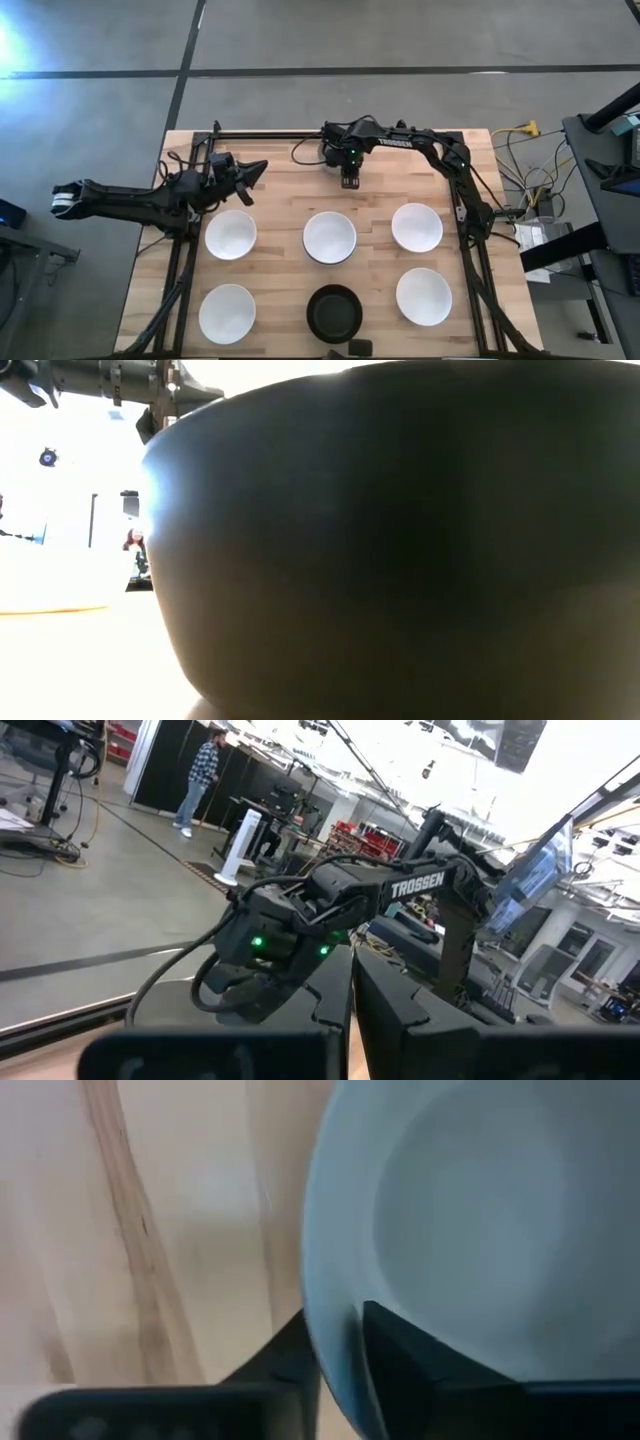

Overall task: Nest bowls inside each other
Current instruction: Stack the light gray bowl on top of the white bowl

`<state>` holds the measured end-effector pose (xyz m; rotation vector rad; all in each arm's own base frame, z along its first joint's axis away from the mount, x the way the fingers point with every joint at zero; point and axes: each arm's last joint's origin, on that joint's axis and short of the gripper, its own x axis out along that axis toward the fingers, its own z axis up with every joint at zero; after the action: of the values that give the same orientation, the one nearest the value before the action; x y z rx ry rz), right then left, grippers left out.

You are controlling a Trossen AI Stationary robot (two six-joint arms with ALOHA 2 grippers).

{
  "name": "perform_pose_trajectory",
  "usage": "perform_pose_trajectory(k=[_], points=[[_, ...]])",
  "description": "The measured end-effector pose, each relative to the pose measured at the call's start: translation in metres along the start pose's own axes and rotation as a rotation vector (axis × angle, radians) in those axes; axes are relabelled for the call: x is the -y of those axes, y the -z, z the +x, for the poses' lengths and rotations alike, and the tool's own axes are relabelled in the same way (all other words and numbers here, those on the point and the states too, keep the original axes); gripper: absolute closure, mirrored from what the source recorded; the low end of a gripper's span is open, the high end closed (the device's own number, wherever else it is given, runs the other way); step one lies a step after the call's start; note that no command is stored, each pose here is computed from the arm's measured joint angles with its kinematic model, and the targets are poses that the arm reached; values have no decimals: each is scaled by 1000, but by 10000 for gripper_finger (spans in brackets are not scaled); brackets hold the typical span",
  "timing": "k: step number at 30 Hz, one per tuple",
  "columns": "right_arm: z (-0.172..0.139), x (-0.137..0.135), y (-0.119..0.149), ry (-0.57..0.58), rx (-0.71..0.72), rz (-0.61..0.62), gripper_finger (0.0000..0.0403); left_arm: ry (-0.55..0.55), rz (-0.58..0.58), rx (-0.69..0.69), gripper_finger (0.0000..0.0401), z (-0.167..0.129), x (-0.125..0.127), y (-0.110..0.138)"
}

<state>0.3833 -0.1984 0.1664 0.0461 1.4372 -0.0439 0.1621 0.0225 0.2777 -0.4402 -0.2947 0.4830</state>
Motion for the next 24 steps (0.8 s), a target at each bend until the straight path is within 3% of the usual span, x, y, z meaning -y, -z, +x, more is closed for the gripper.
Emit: perform_pose_trajectory(k=[3, 12, 17, 24], points=[[-5, 0, 0, 6, 5, 32, 383, 1, -2, 3, 401, -1, 0, -1], [-59, -21, 1, -21, 130, 82, 394, 14, -17, 30, 401, -5, 0, -7], [-115, -54, 4, -71, 283, 77, 394, 20, -19, 46, 401, -7, 0, -11], [-174, -127, 13, -132, 434, -30, 394, 22, 2, 52, 401, -9, 0, -12]])
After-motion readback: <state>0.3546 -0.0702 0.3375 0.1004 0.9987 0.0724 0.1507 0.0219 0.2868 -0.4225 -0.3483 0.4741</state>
